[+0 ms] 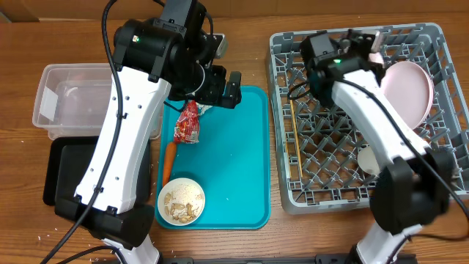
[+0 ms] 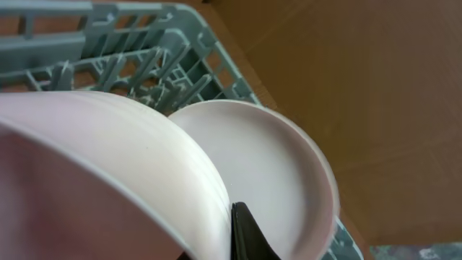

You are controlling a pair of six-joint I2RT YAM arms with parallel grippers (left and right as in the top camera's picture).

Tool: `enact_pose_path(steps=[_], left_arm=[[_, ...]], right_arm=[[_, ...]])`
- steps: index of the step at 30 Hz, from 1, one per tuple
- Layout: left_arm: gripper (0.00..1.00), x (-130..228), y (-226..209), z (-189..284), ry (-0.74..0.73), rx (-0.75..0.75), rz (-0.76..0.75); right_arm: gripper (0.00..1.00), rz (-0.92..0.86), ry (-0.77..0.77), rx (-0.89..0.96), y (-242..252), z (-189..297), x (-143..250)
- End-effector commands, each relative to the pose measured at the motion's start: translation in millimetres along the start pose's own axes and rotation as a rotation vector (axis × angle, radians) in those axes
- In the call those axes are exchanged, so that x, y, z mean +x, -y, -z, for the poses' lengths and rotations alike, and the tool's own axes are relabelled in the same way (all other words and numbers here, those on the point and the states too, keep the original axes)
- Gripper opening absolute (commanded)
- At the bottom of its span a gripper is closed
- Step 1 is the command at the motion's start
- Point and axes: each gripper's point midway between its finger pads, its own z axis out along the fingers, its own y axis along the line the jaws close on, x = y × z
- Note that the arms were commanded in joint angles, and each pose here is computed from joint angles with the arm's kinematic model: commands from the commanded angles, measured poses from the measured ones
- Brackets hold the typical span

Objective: Sort waste into correct bins and load items into the dishwasher
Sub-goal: 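Carry the bowl with the right gripper and set it in the rack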

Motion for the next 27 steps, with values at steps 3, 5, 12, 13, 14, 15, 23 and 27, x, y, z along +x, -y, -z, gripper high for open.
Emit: enact_pose_path(steps=[3,5,12,13,14,15,23,27], left_arm=[[1.00,-0.8,4.1,5.8,0.014,0.010,-0.028],[1.00,1.1,3.8,5.8,0.006,0.009,-0.026],[1.00,5.2,3.2,5.7,-0.010,0.007,-0.028],[1.00,5.2,3.3,5.7,-0.010,0.007,-0.028],[1.00,5.2,3.4,5.6,-0.010,0.007,-0.028],[1.00,5.2,3.6,5.6,-0.010,0.007,-0.028],[1.00,3.6,3.8,5.6,-0.004,0.008,-0.030],[1.00,6.3,3.2,5.6,-0.015,0.006,-0.027]], right_arm=[[0.04,0.087,0.011,0.038,-15.4,-10.8,3.3],[0.04,0.093,0.007,0.057,-17.2,-17.3,5.1],[0.04,0.094,-0.086,0.013,-27.2,-40.0,22.1],[0.04,0.094,-0.099,-0.001,-29.7,-41.0,24.5],[0.04,0.097,-0.111,-0.017,-32.4,-41.1,27.2],[0.04,0.099,-0.119,-0.027,-34.1,-41.0,28.9],[0.04,0.143,-0.107,-0.069,-47.3,-20.9,33.5],[0.04,0.132,0.009,0.090,-22.0,-21.2,10.1]])
